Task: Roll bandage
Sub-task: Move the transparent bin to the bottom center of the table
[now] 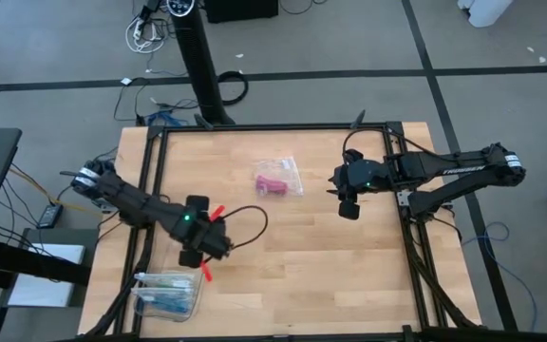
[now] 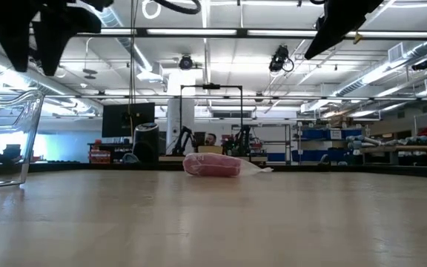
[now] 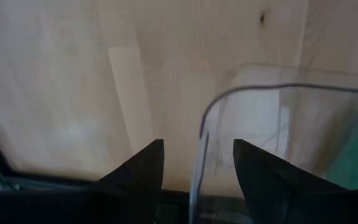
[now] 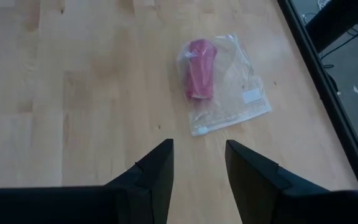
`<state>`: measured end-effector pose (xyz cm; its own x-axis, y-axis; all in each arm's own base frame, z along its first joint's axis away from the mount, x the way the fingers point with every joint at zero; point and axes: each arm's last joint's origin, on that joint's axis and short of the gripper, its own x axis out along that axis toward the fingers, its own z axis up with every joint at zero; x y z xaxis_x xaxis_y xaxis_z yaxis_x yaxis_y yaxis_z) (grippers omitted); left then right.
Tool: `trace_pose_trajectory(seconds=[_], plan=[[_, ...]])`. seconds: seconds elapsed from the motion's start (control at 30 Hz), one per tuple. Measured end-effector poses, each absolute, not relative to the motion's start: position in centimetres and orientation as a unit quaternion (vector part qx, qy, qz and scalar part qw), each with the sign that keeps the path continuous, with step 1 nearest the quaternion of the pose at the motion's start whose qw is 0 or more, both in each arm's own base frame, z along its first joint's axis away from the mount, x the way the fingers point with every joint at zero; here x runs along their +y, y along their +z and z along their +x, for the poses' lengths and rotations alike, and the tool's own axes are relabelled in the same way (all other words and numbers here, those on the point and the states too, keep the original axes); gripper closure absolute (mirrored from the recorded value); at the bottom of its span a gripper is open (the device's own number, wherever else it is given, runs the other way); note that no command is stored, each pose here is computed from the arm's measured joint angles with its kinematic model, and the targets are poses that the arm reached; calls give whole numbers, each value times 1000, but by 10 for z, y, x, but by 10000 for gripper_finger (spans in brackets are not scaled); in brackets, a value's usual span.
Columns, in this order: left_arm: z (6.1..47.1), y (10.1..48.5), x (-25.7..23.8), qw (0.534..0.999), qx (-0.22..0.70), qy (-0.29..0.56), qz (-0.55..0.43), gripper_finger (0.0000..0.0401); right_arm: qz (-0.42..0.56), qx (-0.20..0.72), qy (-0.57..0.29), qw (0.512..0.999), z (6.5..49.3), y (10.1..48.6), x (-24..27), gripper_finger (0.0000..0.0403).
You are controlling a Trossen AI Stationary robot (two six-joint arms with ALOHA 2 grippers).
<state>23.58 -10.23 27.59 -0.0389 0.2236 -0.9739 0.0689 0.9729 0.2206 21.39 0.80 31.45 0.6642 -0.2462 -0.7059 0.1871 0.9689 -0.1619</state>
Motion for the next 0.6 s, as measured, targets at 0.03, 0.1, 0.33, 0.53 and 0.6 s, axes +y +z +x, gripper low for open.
trace_pose_trajectory(seconds=[0.03, 0.1, 0.33, 0.53, 0.6], plan=[[234, 276, -105, 685, 718, 61, 103, 201, -37, 391, -118, 912, 214, 315, 8, 259], [232, 276, -109, 688, 715, 65, 107, 201, -36, 391, -115, 913, 214, 315, 8, 260], [221, 257, -113, 670, 730, 68, 113, 204, -34, 389, -110, 914, 215, 315, 9, 259], [202, 243, -109, 694, 710, 71, 92, 204, -33, 388, -110, 914, 215, 315, 9, 260], [197, 242, -106, 709, 697, 76, 76, 204, -33, 387, -110, 915, 215, 315, 9, 259]])
